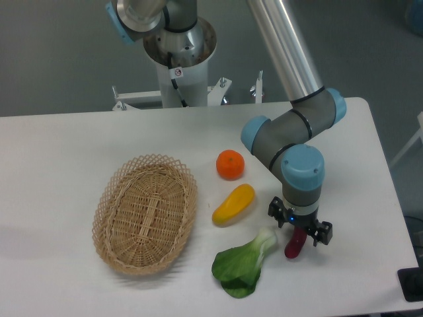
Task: Pick up the sweet potato from the table
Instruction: 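Lower the gripper around the sweet potato and close the fingers, then lift the grasped sweet potato up off the table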
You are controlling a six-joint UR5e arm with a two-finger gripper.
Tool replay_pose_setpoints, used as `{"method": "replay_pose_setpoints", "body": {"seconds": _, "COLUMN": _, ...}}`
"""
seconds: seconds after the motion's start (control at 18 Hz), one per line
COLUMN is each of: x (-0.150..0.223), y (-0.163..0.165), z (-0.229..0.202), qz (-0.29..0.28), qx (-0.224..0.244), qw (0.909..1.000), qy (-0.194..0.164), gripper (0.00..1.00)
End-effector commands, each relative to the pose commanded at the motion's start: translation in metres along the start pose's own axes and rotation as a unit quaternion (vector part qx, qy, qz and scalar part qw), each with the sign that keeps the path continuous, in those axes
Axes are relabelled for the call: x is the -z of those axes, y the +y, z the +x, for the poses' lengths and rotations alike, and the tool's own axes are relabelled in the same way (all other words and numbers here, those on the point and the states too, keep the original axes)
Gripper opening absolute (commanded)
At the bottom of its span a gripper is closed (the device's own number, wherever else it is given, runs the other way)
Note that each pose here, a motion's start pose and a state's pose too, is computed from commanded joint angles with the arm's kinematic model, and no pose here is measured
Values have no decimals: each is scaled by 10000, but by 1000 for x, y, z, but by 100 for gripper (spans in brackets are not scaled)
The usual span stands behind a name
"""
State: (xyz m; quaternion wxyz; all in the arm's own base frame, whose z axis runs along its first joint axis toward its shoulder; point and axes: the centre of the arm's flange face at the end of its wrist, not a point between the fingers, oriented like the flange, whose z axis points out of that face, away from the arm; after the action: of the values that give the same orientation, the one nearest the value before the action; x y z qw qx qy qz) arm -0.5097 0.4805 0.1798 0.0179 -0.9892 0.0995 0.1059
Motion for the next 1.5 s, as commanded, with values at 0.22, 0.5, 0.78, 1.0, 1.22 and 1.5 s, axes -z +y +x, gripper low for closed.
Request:
{"method": "replay_pose_setpoints", "body": {"seconds": 0.22, "x": 0, "y": 1, "z": -1, "qz": 28, "qx": 11, "qw": 10000, "qy": -55, "gripper": 66}}
{"method": "replay_pose_setpoints", "body": {"seconds": 0.5, "x": 2, "y": 0, "z": 0, "qz": 32, "qx": -3, "qw": 10000, "qy": -62, "gripper": 43}}
{"method": "replay_pose_setpoints", "body": {"seconds": 0.78, "x": 9, "y": 0, "z": -3, "qz": 66, "qx": -30, "qw": 9999, "qy": -114, "gripper": 43}}
{"method": "replay_pose_setpoints", "body": {"seconds": 1.0, "x": 23, "y": -1, "z": -11, "qz": 126, "qx": -38, "qw": 9996, "qy": -237, "gripper": 43}}
{"method": "replay_pose_setpoints", "body": {"seconds": 1.22, "x": 66, "y": 0, "z": -13, "qz": 326, "qx": -5, "qw": 9985, "qy": -448, "gripper": 43}}
{"method": "replay_pose_setpoints", "body": {"seconds": 1.5, "x": 131, "y": -8, "z": -7, "qz": 1012, "qx": 160, "qw": 9928, "qy": -624, "gripper": 44}}
